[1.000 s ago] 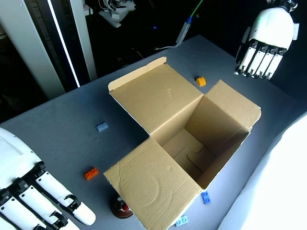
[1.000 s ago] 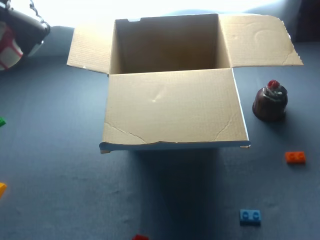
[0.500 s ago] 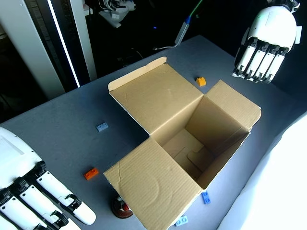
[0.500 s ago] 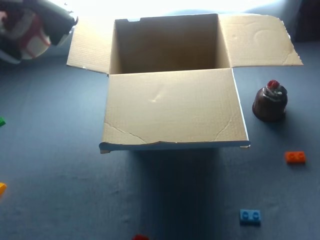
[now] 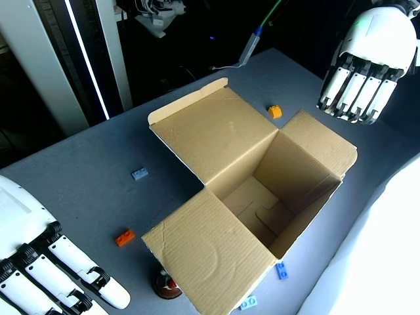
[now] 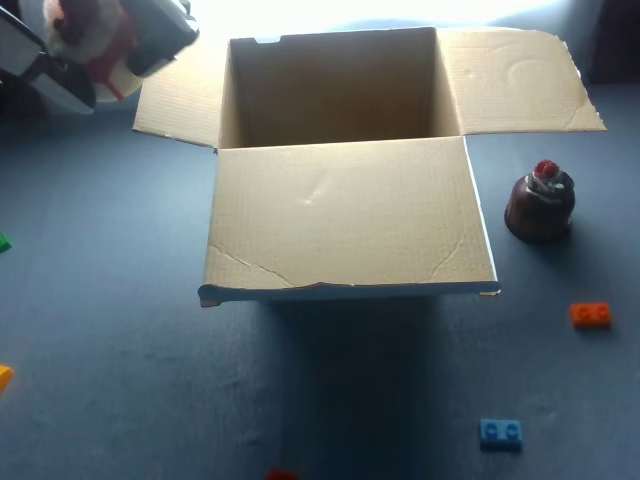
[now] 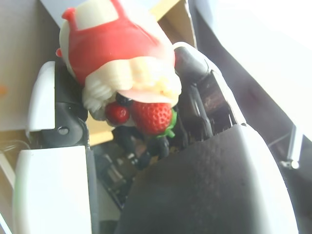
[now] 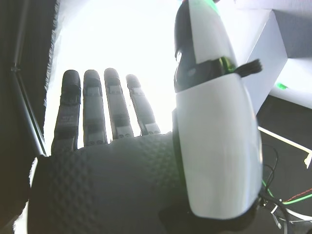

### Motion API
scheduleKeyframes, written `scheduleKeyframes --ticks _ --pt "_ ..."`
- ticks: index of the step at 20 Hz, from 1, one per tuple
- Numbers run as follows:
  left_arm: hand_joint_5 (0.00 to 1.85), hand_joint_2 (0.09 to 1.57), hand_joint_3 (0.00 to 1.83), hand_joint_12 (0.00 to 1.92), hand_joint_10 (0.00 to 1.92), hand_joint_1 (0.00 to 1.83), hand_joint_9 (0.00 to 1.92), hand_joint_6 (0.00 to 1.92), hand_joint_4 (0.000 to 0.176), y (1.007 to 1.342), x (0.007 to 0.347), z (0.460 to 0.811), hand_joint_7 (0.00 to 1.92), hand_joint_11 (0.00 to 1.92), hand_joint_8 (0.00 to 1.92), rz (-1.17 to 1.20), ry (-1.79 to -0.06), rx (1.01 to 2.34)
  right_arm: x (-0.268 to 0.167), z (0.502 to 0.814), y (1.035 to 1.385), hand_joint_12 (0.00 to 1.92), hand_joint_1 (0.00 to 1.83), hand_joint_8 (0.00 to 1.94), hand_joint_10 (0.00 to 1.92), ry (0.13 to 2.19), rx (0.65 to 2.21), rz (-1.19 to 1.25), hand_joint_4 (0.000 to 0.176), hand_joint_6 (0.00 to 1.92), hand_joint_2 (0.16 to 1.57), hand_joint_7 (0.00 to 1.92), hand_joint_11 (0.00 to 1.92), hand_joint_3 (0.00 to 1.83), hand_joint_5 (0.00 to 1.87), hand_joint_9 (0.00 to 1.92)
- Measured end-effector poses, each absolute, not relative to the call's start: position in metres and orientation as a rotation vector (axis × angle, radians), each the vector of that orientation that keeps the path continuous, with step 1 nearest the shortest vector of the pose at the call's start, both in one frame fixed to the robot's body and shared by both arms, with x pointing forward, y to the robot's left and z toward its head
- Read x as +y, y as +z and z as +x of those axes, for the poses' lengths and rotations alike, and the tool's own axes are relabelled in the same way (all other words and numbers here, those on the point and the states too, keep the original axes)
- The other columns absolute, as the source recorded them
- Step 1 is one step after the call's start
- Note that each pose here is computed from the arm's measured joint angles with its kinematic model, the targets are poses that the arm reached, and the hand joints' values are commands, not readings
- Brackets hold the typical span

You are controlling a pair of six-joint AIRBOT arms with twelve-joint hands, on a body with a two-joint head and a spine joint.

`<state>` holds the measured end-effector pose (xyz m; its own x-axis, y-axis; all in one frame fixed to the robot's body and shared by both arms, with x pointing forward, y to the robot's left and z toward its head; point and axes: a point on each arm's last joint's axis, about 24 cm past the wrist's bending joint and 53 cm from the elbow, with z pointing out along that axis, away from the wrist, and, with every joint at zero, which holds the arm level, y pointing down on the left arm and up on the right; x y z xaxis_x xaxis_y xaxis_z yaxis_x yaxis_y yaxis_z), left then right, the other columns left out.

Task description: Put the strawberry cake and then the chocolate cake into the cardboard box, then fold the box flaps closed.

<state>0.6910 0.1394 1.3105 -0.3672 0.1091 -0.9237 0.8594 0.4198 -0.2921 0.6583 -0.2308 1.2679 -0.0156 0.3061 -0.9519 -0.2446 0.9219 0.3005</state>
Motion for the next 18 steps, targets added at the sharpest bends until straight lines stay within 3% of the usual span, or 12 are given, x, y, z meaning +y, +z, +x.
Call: scheduleKeyframes --ticks 2,3,4,5,7,8,14,18 --pt "0.61 1.32 0.0 1.92 1.77 1.1 0.43 1.57 0.026 1.311 0.127 0.687 0.6 0.36 1.61 0.873 -1.039 1.758 -0.231 0.658 1.268 0.36 1.02 0.0 0.0 0.437 1.524 0.048 0.001 0.0 1.04 0.11 0.0 0.0 0.06 0.11" --pt "0.62 1.32 0.0 1.92 1.78 1.1 0.42 1.56 0.028 1.312 0.121 0.685 0.6 0.37 1.61 0.888 -1.044 1.755 -0.231 0.658 1.268 0.36 1.01 0.0 0.0 0.437 1.525 0.049 0.004 0.0 1.04 0.1 0.0 0.0 0.05 0.11" --pt "0.58 1.32 0.01 1.92 1.75 1.24 0.54 1.58 0.0 1.313 0.112 0.682 0.56 0.38 1.63 0.912 -1.051 1.748 -0.231 0.658 1.268 0.36 1.0 0.0 0.0 0.437 1.525 0.049 0.004 0.0 1.05 0.1 0.0 0.0 0.05 0.11" --pt "0.57 1.32 0.01 1.92 1.74 1.27 0.57 1.58 0.0 1.314 0.107 0.68 0.55 0.39 1.63 0.923 -1.056 1.744 -0.231 0.658 1.268 0.38 1.0 0.0 0.0 0.437 1.525 0.049 0.003 0.0 1.05 0.1 0.0 0.0 0.05 0.12" --pt "0.6 1.32 0.0 1.92 1.78 1.1 0.45 1.58 0.026 1.316 0.094 0.676 0.61 0.4 1.6 0.954 -1.063 1.734 -0.231 0.658 1.268 0.45 1.0 0.0 0.0 0.437 1.525 0.05 0.003 0.0 1.04 0.11 0.0 0.0 0.07 0.13" --pt "0.56 1.32 0.01 1.92 1.74 1.24 0.55 1.6 0.0 1.316 0.091 0.675 0.57 0.38 1.62 0.962 -1.065 1.732 -0.231 0.658 1.268 0.45 1.01 0.0 0.0 0.437 1.525 0.049 0.008 0.0 1.04 0.1 0.0 0.0 0.06 0.13" --pt "0.56 1.33 0.0 1.91 1.72 1.27 0.57 1.65 0.0 1.306 0.066 0.673 0.55 0.4 1.6 1.022 -1.052 1.742 -0.231 0.658 1.268 0.39 1.03 0.01 0.0 0.437 1.525 0.049 0.0 0.01 1.02 0.13 0.0 0.0 0.09 0.15" --pt "0.56 1.33 0.0 1.86 1.72 1.27 0.57 1.67 0.0 1.298 0.046 0.674 0.54 0.4 1.6 1.056 -1.045 1.741 -0.231 0.658 1.268 0.24 1.05 0.0 0.0 0.436 1.525 0.049 0.0 0.0 1.03 0.11 0.0 0.0 0.06 0.12"
